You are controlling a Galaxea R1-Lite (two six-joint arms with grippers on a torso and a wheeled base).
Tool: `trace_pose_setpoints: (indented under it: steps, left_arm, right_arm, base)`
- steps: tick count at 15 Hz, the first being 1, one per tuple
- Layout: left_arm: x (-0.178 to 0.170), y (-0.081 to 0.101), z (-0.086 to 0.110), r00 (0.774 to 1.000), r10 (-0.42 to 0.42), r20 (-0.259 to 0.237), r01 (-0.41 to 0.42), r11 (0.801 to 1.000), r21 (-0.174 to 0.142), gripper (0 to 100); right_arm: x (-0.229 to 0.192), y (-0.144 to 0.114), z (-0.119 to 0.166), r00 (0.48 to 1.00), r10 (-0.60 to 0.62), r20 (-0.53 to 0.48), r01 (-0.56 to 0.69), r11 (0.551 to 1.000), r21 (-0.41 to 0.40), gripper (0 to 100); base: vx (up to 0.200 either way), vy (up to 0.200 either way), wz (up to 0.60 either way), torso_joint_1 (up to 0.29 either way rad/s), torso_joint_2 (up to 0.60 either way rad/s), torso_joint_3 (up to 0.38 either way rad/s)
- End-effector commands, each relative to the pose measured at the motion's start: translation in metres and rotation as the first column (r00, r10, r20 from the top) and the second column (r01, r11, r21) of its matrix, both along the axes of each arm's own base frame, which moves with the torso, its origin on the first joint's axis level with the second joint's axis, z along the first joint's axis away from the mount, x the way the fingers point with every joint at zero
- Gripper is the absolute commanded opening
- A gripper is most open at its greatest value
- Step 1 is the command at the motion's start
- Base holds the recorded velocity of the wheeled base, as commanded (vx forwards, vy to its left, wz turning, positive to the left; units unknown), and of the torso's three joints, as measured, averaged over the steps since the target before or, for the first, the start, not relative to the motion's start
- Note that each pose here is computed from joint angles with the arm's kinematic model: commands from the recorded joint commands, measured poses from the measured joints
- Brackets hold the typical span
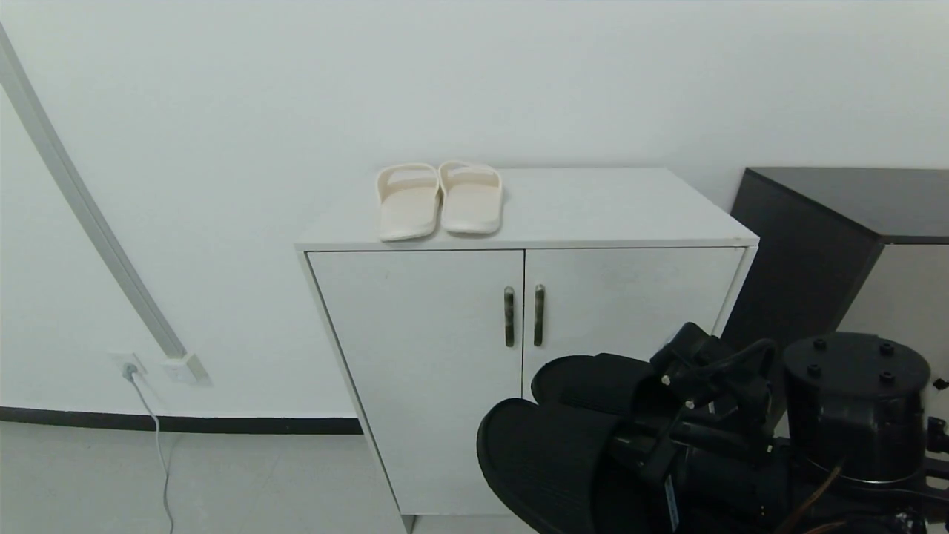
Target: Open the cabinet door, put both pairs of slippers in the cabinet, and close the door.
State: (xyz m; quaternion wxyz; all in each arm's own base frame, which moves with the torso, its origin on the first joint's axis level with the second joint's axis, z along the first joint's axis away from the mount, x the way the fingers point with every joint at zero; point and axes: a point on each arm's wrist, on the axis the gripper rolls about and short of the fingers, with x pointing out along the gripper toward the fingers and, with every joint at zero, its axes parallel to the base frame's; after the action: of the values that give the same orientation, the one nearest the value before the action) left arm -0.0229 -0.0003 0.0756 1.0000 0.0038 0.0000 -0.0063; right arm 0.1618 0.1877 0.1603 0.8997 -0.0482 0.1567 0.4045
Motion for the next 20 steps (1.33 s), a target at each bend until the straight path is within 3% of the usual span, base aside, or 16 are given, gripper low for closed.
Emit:
trace_pose_setpoints:
  steps: [1,12,14,20]
  left_arm:
    - [0.0001,0.0000,0.0001,1.000,0.000,-0.002,0.000,1.000,0.002,100]
    - [0.0006,0.0000,0.0001,1.000,-0.006,-0.009,0.006,1.000,0.003,100]
    - [0.0030,0.0000,0.0008,0.999,-0.006,-0.041,0.006,1.000,0.003,100]
    - [0.0035,0.0000,0.0023,0.999,-0.007,-0.041,0.009,1.000,0.029,100]
  right_arm:
    - [0.0003,0.0006,-0.0011,1.000,0.001,-0.003,-0.001,1.000,-0.004,0]
    - [-0.0034,-0.0008,-0.0053,1.000,0.008,-0.010,-0.008,1.000,-0.012,0]
    - [-0.0033,-0.0008,-0.0054,1.000,0.008,-0.004,-0.008,1.000,-0.005,0]
    - [-0.0025,-0.0004,-0.0083,1.000,0.005,-0.007,-0.005,1.000,-0.010,0]
  base:
    - [0.000,0.000,0.00,-0.163,0.47,0.310]
    - [0.000,0.000,0.00,-0.107,0.46,0.349]
    - [0.000,0.000,0.00,-0.032,0.43,0.408]
    - [0.000,0.000,0.00,-0.001,0.03,0.037]
